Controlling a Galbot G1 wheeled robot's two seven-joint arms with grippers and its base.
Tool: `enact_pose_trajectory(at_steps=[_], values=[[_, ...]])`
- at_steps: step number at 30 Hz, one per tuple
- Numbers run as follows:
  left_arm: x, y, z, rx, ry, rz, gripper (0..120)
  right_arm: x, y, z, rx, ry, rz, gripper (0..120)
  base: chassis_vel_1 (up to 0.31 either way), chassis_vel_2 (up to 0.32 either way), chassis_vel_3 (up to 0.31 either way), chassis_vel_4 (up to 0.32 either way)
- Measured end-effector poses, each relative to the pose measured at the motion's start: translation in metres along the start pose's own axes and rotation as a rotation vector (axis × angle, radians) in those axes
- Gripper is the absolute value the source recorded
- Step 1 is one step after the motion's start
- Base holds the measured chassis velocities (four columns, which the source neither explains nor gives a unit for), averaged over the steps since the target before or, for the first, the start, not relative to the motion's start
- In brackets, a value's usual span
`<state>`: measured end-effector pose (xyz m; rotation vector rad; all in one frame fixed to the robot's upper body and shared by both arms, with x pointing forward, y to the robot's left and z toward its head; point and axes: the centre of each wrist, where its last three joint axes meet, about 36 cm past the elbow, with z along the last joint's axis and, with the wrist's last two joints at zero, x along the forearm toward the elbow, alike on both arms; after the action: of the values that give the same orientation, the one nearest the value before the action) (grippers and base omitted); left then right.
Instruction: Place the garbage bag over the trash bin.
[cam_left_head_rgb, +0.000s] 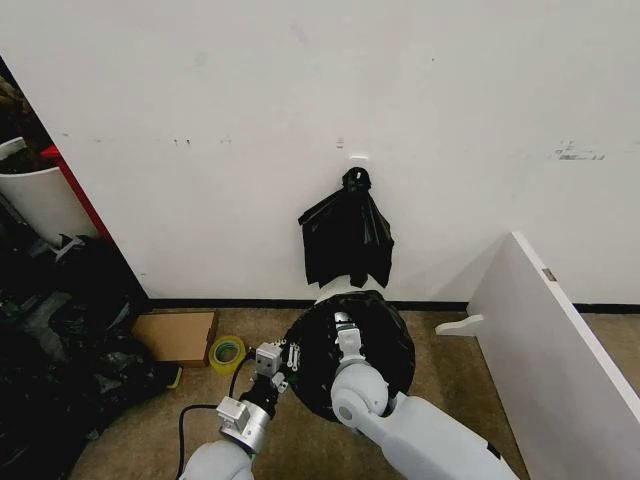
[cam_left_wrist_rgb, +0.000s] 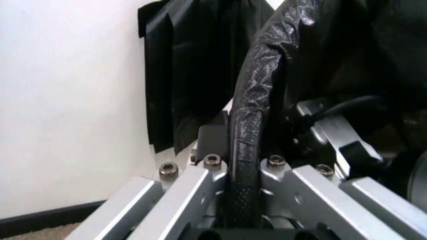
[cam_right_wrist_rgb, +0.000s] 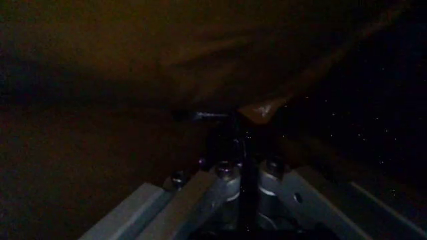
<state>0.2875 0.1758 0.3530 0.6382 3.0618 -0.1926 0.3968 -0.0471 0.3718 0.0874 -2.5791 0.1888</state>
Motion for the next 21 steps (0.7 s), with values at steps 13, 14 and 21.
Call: enact_pose_trajectory(at_steps=[13, 14, 21], values=[[-0.001, 0.003, 0.001, 0.011, -0.011, 0.001, 1, 0.045, 0.007, -0.010, -0.062, 0.119, -0.129, 0, 0.000, 0.000, 0.000, 0.000], [0.000, 0.003, 0.001, 0.014, -0.012, 0.006, 1, 0.044, 0.008, -0.010, -0.071, 0.131, -0.130, 0, 0.000, 0.000, 0.000, 0.000], [0.006, 0.002, 0.001, 0.019, -0.011, 0.030, 1, 0.029, 0.010, -0.005, -0.073, 0.136, -0.097, 0, 0.000, 0.000, 0.000, 0.000]])
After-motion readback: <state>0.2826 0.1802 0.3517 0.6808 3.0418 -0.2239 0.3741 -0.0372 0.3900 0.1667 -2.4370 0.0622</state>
